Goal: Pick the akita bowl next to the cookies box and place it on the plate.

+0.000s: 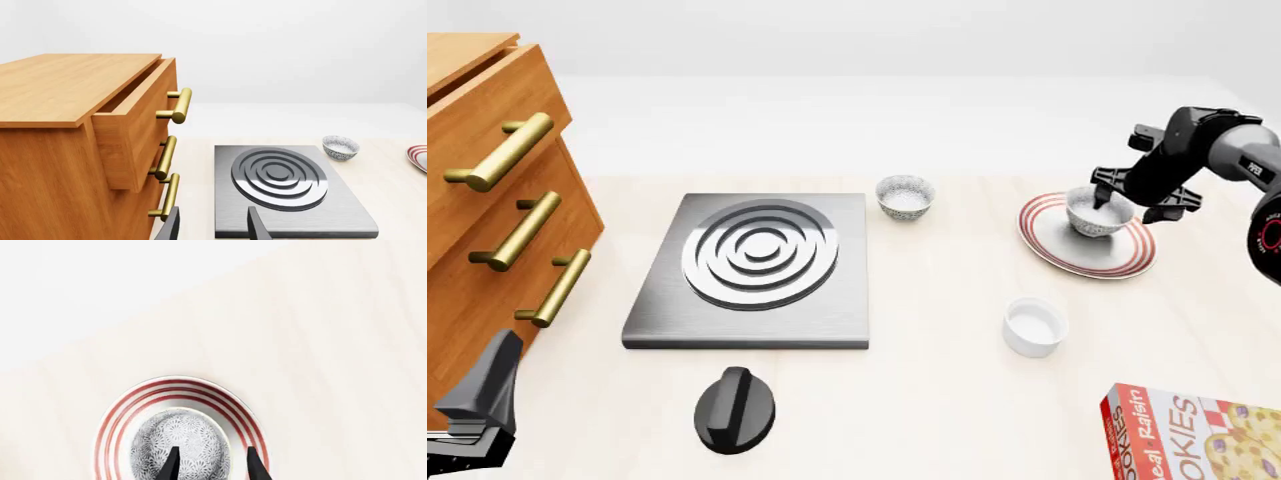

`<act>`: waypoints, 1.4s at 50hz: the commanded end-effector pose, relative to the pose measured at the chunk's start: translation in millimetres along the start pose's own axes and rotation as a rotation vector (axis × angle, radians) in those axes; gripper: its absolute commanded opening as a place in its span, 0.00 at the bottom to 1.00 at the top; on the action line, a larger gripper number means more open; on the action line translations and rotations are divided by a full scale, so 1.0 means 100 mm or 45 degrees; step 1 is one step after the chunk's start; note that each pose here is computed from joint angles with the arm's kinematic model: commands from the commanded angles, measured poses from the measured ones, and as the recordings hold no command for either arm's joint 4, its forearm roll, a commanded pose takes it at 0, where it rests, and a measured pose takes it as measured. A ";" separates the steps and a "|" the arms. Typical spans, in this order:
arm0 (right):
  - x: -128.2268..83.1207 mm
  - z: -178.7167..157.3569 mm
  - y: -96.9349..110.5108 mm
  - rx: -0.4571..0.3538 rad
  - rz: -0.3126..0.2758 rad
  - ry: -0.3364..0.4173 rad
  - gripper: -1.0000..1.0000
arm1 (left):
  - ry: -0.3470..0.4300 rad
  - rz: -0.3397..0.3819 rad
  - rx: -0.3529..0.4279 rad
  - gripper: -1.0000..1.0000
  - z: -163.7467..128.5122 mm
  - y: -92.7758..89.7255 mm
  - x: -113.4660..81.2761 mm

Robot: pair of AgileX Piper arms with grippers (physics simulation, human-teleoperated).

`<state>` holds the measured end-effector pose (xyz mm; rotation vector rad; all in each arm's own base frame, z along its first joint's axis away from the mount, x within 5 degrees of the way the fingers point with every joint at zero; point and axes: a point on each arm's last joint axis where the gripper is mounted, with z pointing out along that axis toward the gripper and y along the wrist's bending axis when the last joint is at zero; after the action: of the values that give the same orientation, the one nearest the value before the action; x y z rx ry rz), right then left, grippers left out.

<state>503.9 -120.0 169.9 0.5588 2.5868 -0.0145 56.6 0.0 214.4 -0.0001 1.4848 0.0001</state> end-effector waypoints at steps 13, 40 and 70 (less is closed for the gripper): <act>0.01 -0.12 0.00 -0.004 -0.003 -0.016 1.00 | 0.000 0.000 0.000 1.00 0.00 0.00 0.00; -0.19 -0.87 -0.28 0.013 -0.003 -0.181 1.00 | 0.000 0.000 0.000 1.00 0.00 0.00 0.00; 0.08 -1.61 -0.23 -0.023 0.033 -0.321 1.00 | 0.000 0.000 0.000 1.00 0.00 0.00 0.00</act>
<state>430.7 -126.8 293.0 0.5438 2.3660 -0.0548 56.6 0.0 214.4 0.0000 1.4847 0.0002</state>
